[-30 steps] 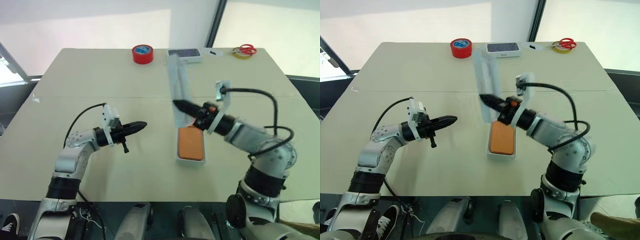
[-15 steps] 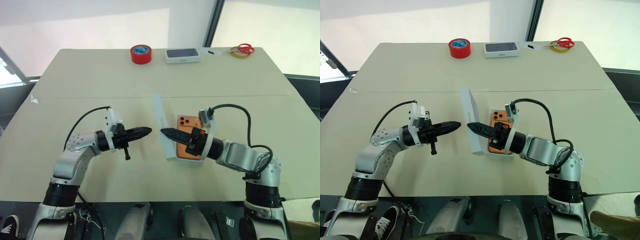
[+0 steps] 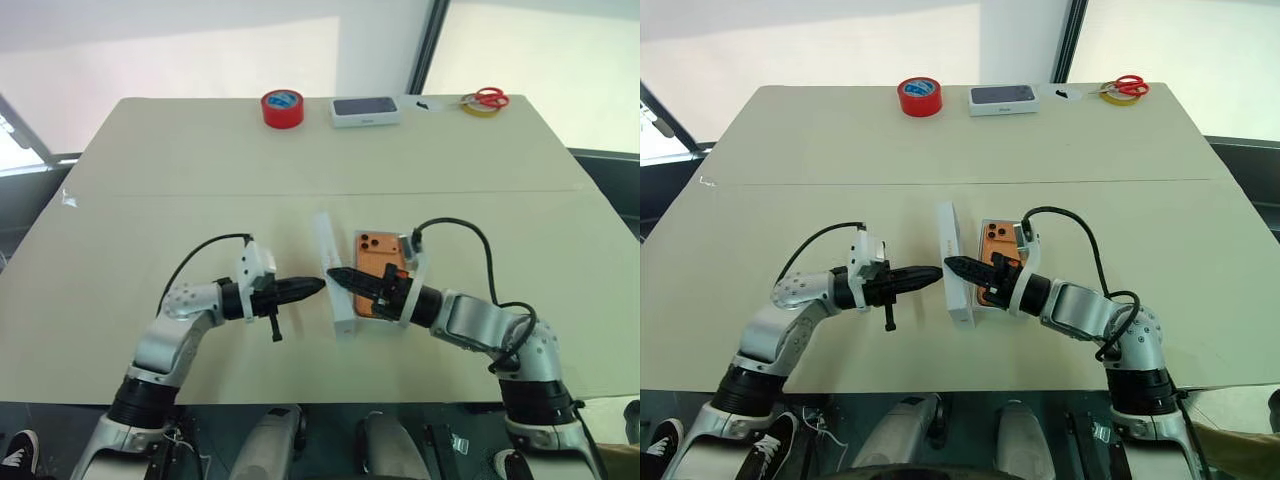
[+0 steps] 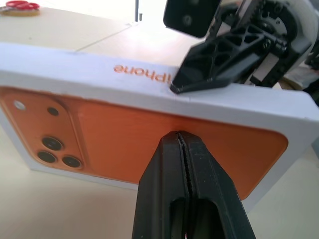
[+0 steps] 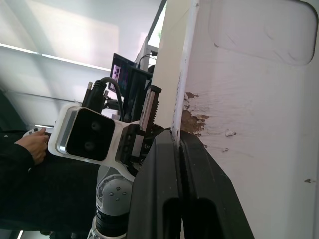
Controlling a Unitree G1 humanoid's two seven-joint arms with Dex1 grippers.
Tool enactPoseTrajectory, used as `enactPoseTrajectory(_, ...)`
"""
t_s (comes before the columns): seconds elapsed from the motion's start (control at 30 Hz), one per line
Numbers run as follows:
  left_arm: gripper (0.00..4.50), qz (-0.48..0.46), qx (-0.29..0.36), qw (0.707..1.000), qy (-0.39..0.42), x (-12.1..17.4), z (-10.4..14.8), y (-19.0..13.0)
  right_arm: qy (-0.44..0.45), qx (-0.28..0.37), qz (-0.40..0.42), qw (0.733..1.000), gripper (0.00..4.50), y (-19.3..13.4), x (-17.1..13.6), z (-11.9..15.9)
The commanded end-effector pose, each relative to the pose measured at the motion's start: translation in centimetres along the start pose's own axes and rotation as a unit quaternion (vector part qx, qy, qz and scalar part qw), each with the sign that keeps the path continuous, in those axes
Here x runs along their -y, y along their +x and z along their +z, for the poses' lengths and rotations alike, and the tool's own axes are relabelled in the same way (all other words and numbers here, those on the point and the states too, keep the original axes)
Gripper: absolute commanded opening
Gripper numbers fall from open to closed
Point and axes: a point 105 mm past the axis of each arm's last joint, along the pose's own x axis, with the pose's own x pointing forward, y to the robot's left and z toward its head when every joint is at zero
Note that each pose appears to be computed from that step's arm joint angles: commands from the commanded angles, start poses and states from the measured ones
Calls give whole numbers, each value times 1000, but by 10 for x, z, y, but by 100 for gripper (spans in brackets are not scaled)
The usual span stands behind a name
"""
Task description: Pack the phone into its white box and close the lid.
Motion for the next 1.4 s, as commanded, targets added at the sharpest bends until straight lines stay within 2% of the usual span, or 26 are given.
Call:
enactPoseTrajectory(0.03,0,-8,4,1000,9,2,-2,9,0,6,-22,1000,97,-4,9,-1)
enactPoseTrajectory(0.17,0,-17,13,1000,8,2,-3,24,-18,23,-35,999,295,-13,12,8)
enactPoseTrajectory(0.23,0,-21,18,1000,9,1,-2,30,-38,28,-51,998,409,-19,16,13)
enactPoseTrajectory(0.27,0,-22,20,1000,11,1,-1,33,-53,30,-65,996,445,-24,19,17)
enactPoseTrajectory(0.47,0,-31,40,999,12,-2,4,68,-172,52,-140,974,445,-86,28,52)
enactPoseTrajectory(0.6,0,-37,41,998,15,-2,5,71,-209,67,-175,960,445,-102,33,66)
enactPoseTrajectory(0.73,0,-38,28,999,17,-5,3,58,-331,59,-212,918,445,-103,35,71)
enactPoseTrajectory(0.8,0,-38,17,999,21,-7,3,47,-392,46,-228,890,358,-99,36,71)
enactPoseTrajectory(0.87,0,-38,3,999,20,-9,3,35,-465,30,-249,849,255,-98,41,75)
enactPoseTrajectory(0.97,0,-26,-35,999,22,-14,-5,21,-529,18,-265,806,95,-97,46,81)
enactPoseTrajectory(1.03,0,-19,-70,997,12,-17,-17,16,-547,17,-257,797,4,-92,46,82)
enactPoseTrajectory(1.1,0,-18,-91,995,44,-16,-25,17,-569,9,-259,780,4,-90,48,82)
enactPoseTrajectory(1.17,0,-34,-96,994,25,-10,-28,21,-584,-12,-253,771,4,-88,54,75)
enactPoseTrajectory(1.33,0,-33,-114,993,24,-10,-38,42,-591,-33,-212,778,4,-81,50,60)
enactPoseTrajectory(1.4,0,-34,-115,992,29,-13,-40,52,-601,-50,-213,769,4,-80,54,56)
